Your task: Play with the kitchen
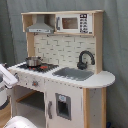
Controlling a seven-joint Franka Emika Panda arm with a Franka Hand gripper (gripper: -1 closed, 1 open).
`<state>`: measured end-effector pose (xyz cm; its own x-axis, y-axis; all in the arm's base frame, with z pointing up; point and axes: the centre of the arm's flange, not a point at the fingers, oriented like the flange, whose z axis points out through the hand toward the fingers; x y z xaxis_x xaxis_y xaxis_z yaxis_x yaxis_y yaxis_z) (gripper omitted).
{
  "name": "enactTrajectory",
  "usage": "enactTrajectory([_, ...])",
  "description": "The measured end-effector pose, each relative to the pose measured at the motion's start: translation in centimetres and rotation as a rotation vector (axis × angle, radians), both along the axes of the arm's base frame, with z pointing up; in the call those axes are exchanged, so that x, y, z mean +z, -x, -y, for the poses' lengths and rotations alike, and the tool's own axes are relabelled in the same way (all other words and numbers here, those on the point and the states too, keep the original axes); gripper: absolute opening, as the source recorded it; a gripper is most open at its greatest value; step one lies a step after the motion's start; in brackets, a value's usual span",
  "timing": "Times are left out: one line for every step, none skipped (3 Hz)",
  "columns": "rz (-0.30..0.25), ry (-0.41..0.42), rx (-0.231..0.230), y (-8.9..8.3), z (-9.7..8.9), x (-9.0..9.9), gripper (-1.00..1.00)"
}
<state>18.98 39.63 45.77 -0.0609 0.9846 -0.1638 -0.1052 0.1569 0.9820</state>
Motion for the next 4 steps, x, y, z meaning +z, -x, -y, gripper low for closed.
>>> enactTrajectory([0.017, 0.072, -0.005, 0.2, 0.2, 1.5, 1.00])
enactTrajectory([0.026, 0.139, -0.013, 0.2, 0.5, 2.7, 1.00])
enactTrajectory([0.033, 0.226, -0.025, -0.1, 1.1, 4.2, 1.00])
enactTrajectory([0.040, 0.304, -0.038, -0.5, 1.6, 5.7, 1.00])
